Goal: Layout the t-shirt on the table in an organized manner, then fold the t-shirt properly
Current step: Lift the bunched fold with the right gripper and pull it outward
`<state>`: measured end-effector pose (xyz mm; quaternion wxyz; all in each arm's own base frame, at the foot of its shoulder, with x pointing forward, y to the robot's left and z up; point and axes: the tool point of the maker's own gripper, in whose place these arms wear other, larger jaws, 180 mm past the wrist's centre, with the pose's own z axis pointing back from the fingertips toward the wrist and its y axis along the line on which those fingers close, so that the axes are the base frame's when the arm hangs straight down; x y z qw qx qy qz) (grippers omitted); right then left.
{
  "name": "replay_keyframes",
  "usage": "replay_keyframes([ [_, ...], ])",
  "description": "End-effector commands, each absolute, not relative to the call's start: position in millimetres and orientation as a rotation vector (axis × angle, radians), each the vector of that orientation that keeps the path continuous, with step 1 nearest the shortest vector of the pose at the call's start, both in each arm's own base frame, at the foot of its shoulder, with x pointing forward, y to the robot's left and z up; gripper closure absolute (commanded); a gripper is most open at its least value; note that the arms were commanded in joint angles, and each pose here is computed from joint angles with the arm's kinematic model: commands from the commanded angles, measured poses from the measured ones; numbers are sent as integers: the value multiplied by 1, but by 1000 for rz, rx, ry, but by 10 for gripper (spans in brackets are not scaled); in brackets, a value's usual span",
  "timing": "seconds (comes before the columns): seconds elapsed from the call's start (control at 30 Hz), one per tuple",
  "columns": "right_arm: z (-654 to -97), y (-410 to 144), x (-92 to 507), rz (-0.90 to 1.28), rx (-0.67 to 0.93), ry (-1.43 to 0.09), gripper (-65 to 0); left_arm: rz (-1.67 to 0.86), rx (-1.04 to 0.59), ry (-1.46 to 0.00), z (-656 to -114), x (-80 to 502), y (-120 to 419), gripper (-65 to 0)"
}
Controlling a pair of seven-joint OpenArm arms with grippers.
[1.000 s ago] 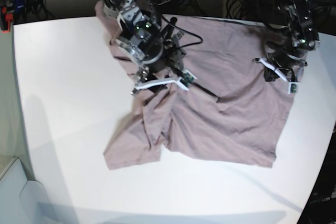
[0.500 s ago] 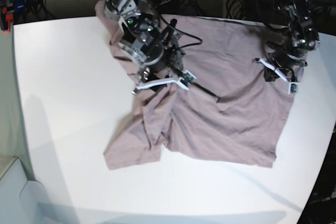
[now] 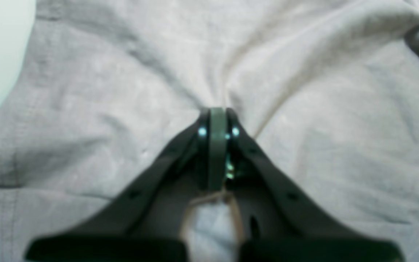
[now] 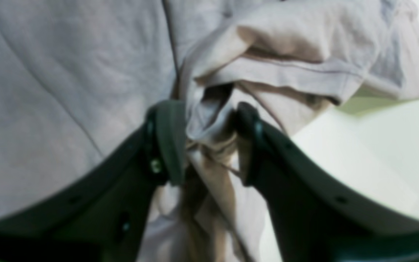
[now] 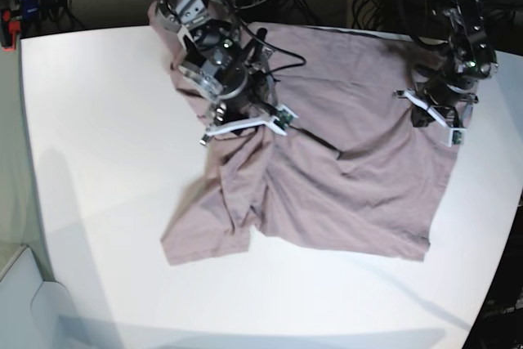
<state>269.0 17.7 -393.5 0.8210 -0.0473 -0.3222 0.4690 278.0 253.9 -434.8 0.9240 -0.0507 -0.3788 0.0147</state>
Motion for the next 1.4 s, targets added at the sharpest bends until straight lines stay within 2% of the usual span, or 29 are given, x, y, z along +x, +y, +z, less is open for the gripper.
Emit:
replay_keyframes([
  [0.0, -382, 20, 279, 1001, -106, -730, -176, 22, -70, -721, -442, 270, 261, -1],
  [0.27, -387, 11, 279, 1013, -128, -711, -110, 25, -73, -735, -439, 277, 260, -1],
  [0.5, -387, 10, 279, 1013, -134, -709, -110, 43, -83, -717, -447, 276, 261, -1],
  [0.6, -383, 10, 279, 1010, -135, -719, -148, 44, -81, -716, -447, 277, 263, -1],
  [0.77, -361, 4, 281, 982, -169, -744, -260, 41, -75, -716, -446, 277, 265, -1],
  [0.83, -354, 3, 283, 976, -180, -755, -285, 40, -74, -716, -446, 277, 265, -1],
  [0.93, -353, 2, 286, 976, -187, -759, -302, 39, -71, -718, -445, 278, 266, -1],
  [1.37, -363, -5, 284, 993, -198, -731, -300, 37, -69, -728, -442, 283, 267, -1],
])
